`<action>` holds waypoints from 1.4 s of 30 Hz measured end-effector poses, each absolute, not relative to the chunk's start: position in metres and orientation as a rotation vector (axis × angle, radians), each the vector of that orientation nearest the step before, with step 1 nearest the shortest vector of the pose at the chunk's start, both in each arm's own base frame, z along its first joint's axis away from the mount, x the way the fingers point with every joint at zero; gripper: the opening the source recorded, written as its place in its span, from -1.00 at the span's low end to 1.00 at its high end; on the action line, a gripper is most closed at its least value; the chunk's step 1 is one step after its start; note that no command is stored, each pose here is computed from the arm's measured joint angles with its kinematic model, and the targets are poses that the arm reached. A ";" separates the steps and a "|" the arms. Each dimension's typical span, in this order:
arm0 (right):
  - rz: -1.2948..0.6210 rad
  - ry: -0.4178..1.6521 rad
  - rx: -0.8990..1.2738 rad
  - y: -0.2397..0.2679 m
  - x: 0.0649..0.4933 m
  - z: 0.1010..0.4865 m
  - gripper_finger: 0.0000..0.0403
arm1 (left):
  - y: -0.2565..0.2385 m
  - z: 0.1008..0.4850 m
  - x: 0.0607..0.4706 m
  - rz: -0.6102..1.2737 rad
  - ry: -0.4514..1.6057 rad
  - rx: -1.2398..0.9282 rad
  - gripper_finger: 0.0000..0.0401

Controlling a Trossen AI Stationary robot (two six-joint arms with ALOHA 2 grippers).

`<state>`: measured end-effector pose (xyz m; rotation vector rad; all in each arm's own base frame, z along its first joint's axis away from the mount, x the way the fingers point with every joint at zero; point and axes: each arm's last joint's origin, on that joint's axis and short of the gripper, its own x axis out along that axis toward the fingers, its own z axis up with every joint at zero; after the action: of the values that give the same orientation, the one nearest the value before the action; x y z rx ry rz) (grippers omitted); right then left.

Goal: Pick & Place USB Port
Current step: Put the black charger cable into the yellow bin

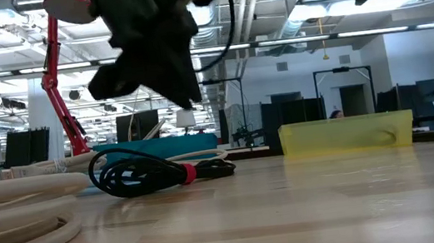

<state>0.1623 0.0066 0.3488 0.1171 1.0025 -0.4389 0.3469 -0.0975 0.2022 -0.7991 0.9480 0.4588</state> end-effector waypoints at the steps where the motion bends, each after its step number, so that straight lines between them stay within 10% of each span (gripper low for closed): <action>1: -0.438 1.003 0.117 0.007 0.162 0.349 -0.41 | -0.096 0.199 0.348 0.467 0.955 -0.795 -0.64; 13: -0.434 1.005 0.121 0.007 0.162 0.349 -0.41 | -0.073 0.163 0.362 0.555 1.026 -0.741 -0.21; 42: -0.467 0.994 0.071 0.005 0.162 0.349 -0.41 | -0.066 0.126 0.343 0.498 1.027 -0.816 -0.23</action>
<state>0.1622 0.0052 0.3492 0.0710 0.9935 -0.4671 0.3431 -0.0660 0.1263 -0.8164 1.0265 0.4975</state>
